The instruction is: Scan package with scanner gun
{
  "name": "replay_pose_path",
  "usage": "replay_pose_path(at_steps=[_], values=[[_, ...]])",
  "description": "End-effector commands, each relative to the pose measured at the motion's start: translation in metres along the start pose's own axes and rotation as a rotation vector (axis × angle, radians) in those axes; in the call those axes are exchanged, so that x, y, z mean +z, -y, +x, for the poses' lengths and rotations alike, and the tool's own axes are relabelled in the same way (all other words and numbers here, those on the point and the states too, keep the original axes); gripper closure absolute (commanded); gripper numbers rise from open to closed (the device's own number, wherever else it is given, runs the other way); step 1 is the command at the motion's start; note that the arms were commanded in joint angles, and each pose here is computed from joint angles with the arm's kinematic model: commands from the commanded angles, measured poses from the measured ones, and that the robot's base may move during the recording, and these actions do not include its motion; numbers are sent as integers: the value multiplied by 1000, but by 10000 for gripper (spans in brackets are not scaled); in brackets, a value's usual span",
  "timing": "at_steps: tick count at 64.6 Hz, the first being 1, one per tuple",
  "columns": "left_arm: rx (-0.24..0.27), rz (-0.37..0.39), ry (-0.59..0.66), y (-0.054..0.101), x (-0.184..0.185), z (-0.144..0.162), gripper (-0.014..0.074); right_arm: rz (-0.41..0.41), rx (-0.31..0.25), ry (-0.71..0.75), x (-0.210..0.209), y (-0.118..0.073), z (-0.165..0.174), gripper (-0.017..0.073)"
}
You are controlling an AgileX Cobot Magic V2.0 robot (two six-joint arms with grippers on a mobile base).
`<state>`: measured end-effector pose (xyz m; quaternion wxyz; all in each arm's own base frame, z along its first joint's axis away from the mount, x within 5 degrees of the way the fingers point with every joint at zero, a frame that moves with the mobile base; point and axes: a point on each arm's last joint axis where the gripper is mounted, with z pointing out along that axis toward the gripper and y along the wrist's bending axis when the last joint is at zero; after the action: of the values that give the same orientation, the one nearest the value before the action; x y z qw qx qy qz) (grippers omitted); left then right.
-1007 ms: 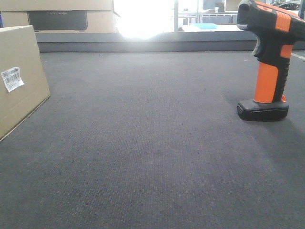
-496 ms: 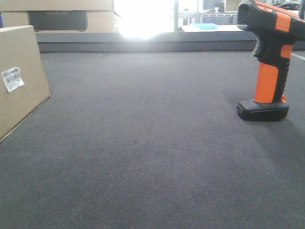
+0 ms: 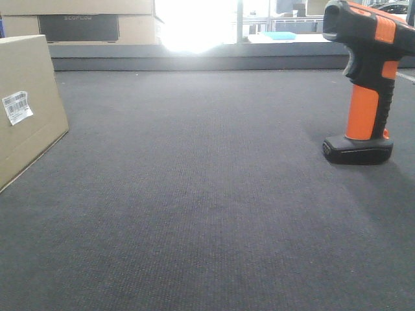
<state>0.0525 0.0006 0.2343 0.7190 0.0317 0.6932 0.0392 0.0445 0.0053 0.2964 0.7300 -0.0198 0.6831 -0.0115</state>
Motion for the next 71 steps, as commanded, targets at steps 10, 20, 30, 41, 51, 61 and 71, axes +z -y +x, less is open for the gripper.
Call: replay_pose_path(at_steps=[10,20,30,41,51,61,71], values=[[-112,9,22,3,3,24,705,9,-7,8,-1,1,0,711],[-108,9,18,3,3,24,705,9,-7,8,-1,1,0,711],[-108,9,18,3,3,24,705,9,-7,8,-1,1,0,711],[-108,9,18,3,3,24,705,9,-7,8,-1,1,0,711],[-108,9,18,3,3,24,705,9,-7,8,-1,1,0,711],[-108,9,18,3,3,24,705,9,-7,8,-1,1,0,711],[-108,9,18,3,3,24,705,6,7,2,-1,0,1,711]])
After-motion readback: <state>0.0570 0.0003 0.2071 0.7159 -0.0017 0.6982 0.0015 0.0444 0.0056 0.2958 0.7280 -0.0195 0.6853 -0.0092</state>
